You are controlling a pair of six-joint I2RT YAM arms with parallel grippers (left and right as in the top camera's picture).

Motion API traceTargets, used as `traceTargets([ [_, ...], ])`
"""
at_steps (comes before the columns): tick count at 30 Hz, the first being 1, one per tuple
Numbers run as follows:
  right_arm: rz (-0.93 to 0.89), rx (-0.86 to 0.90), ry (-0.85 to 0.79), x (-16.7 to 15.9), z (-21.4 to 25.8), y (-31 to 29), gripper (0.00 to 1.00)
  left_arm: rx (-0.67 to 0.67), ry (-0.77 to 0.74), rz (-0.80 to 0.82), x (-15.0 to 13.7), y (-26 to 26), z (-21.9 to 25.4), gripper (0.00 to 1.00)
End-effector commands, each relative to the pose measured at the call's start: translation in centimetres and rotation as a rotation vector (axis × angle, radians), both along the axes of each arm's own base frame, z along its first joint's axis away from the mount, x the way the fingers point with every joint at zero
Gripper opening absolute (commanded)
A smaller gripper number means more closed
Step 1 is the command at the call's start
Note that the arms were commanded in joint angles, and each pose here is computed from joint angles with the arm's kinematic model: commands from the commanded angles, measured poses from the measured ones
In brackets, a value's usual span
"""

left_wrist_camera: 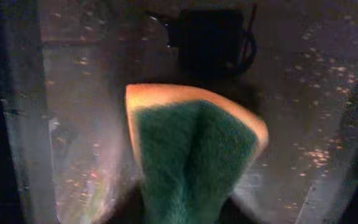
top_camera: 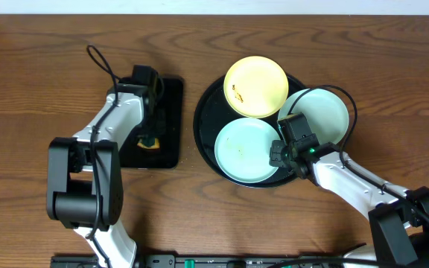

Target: Clean dirty plates on tray and stack at the side

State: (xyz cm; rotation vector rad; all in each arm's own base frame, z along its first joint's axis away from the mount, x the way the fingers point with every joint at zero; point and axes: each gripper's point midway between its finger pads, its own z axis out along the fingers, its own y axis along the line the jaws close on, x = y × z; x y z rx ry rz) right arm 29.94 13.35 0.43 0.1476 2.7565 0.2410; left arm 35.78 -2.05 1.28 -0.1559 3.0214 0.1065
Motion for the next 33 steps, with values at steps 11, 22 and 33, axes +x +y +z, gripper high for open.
traceTargets([
  [11, 0.109, -0.140, -0.148, 2.7, 7.6, -1.1, 0.01, 0.010, -0.002, 0.010, -0.1, 0.3, 0.0, 0.83],
  [22, 0.169, -0.498, -0.252, 4.8, 17.4, -5.0, 0.01, 0.010, -0.002, 0.010, -0.1, 0.3, 0.0, 0.84],
  [33, 0.319, -0.934, -0.459, 4.8, 24.5, -2.3, 0.01, 0.010, -0.002, 0.010, -0.1, 0.3, 0.0, 0.85],
])
